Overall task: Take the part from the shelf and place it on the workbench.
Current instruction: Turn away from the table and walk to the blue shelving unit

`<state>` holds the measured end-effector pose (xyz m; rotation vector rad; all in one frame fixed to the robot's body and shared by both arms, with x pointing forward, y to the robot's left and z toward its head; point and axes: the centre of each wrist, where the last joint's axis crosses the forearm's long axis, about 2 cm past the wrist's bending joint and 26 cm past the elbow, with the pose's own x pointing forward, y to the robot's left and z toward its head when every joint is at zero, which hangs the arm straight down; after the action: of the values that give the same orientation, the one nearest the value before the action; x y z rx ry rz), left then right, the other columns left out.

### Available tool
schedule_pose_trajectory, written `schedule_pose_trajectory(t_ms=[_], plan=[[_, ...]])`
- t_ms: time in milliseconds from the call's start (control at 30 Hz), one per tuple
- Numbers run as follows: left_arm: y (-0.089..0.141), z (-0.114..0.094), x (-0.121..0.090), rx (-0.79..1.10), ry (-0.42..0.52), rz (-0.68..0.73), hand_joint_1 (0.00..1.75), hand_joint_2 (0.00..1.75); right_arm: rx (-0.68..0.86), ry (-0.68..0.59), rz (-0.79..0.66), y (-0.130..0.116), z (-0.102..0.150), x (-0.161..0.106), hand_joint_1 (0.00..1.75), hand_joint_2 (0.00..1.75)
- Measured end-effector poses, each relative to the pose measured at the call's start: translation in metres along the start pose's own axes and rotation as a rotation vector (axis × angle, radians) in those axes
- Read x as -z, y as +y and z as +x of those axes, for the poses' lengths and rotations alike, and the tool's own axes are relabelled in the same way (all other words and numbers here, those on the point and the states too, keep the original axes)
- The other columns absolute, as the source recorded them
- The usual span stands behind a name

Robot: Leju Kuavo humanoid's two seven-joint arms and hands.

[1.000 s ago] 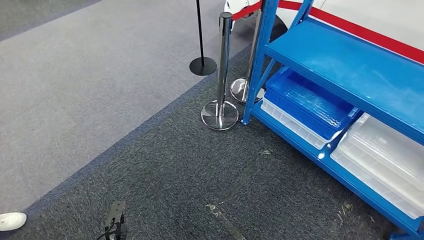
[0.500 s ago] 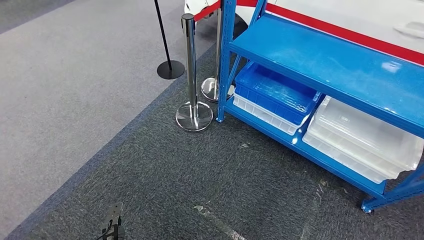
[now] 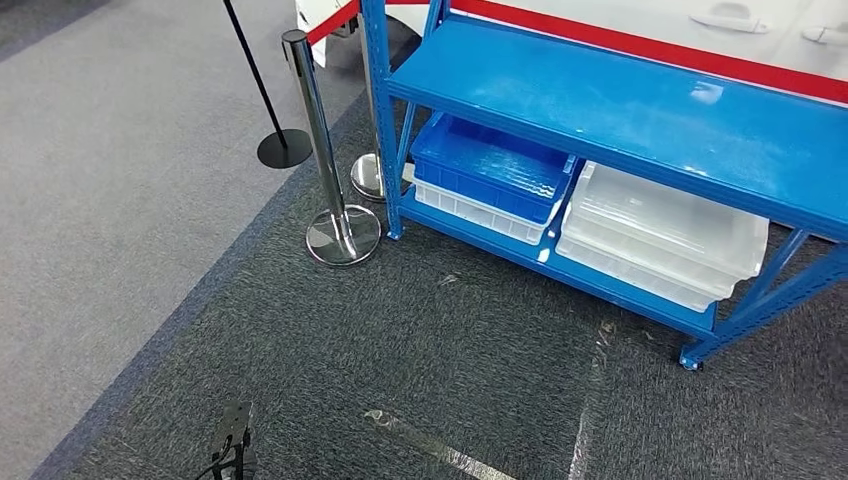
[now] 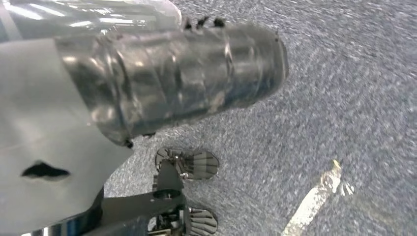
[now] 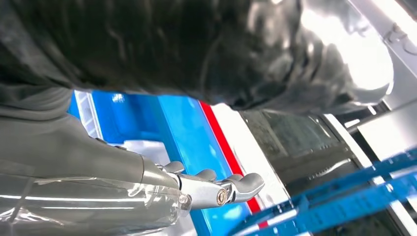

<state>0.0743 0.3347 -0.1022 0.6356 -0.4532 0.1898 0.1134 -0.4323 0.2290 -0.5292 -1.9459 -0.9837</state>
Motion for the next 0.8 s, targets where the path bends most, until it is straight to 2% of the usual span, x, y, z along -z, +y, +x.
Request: schedule_pose_trajectory(t_ms=[800], plan=[[0.0007, -0.0032, -0.0007, 0.000, 0.007, -0.004, 0.00, 0.00, 0.016, 0.008, 0.017, 0.0006, -0.0008, 0.0008, 0.00, 0.00]])
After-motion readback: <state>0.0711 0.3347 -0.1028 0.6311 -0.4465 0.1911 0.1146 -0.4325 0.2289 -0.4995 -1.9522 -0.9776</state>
